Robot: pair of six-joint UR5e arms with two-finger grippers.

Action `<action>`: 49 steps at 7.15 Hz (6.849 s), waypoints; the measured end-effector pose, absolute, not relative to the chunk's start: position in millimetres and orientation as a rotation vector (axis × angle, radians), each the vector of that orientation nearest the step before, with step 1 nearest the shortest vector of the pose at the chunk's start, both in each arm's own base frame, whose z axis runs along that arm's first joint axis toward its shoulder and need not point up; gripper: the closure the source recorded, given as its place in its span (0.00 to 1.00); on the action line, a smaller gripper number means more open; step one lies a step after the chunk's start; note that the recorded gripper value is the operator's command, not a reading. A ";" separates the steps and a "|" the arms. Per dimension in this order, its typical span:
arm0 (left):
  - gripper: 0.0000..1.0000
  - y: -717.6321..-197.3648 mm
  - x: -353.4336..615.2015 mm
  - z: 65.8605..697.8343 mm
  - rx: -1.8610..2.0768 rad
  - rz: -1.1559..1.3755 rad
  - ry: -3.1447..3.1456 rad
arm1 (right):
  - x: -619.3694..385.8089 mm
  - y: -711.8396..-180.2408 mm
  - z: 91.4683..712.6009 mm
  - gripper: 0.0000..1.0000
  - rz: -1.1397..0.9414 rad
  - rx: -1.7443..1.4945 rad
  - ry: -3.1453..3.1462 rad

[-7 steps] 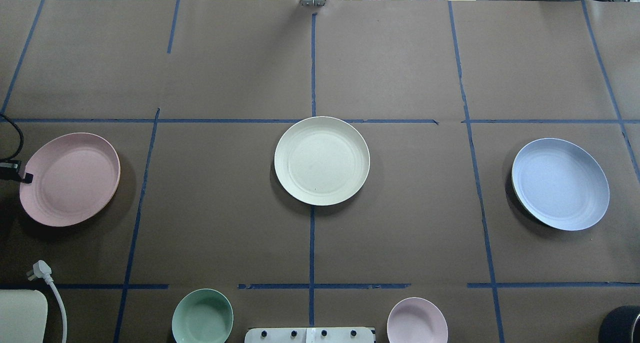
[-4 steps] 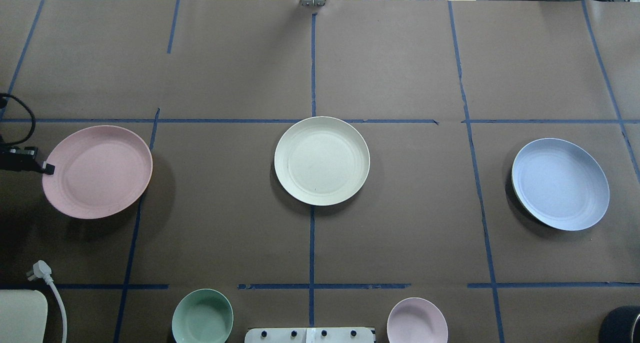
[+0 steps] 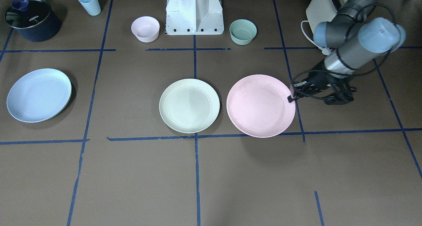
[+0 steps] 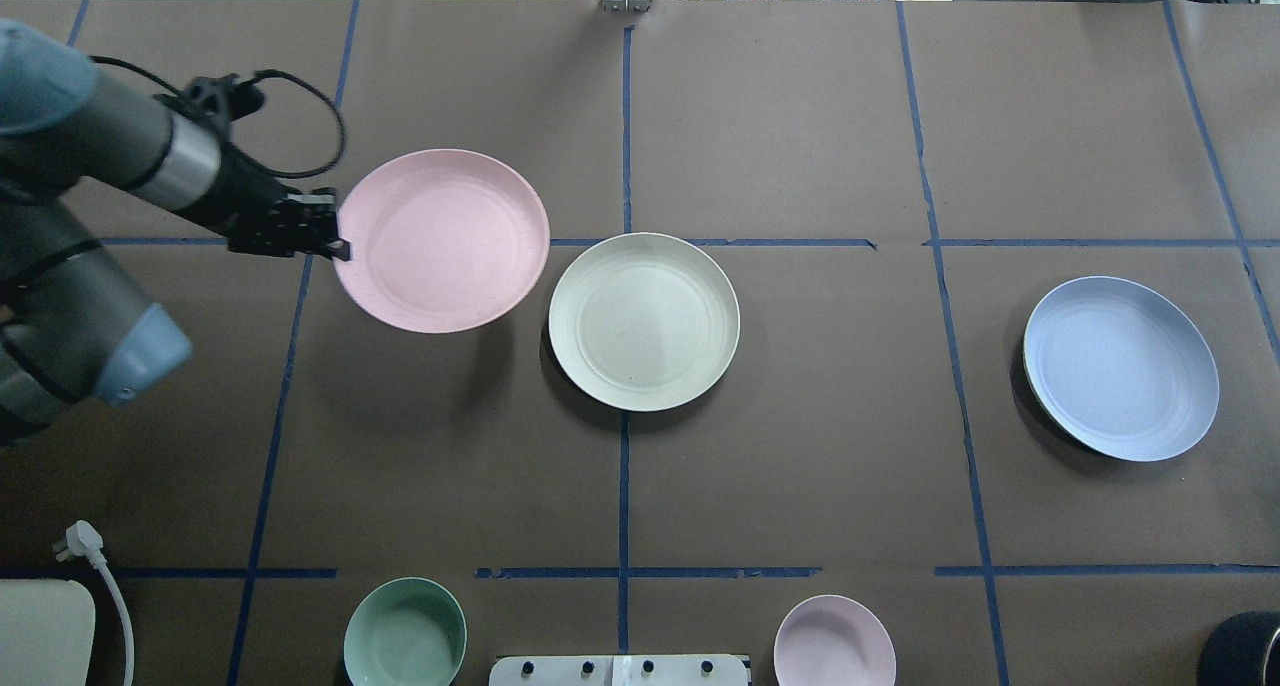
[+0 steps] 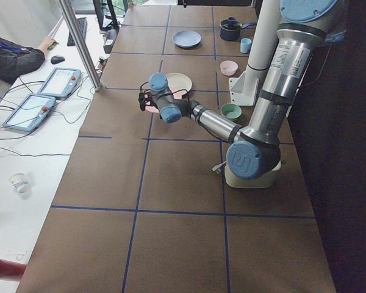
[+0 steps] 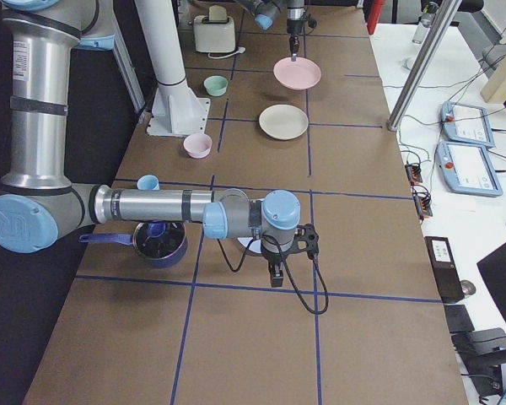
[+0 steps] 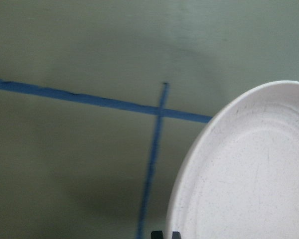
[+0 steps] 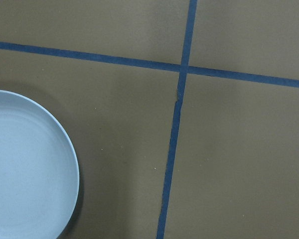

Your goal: Stack three plates with pink and blue

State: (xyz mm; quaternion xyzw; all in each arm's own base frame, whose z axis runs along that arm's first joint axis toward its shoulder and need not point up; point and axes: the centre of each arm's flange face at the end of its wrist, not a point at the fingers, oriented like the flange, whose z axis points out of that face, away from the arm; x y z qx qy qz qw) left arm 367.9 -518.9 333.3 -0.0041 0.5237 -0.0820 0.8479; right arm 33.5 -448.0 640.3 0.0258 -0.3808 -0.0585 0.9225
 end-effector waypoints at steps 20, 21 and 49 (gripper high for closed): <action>0.00 -472.5 -47.4 637.4 0.045 0.187 0.810 | -79.1 -434.0 686.4 0.00 0.104 0.093 -0.871; 0.00 -472.4 -47.5 636.9 0.048 0.187 0.811 | -98.4 -428.3 697.8 0.04 0.124 0.101 -0.897; 0.00 -474.9 -45.9 641.3 0.038 0.186 0.809 | -388.1 -530.5 329.4 0.00 0.119 0.045 -0.924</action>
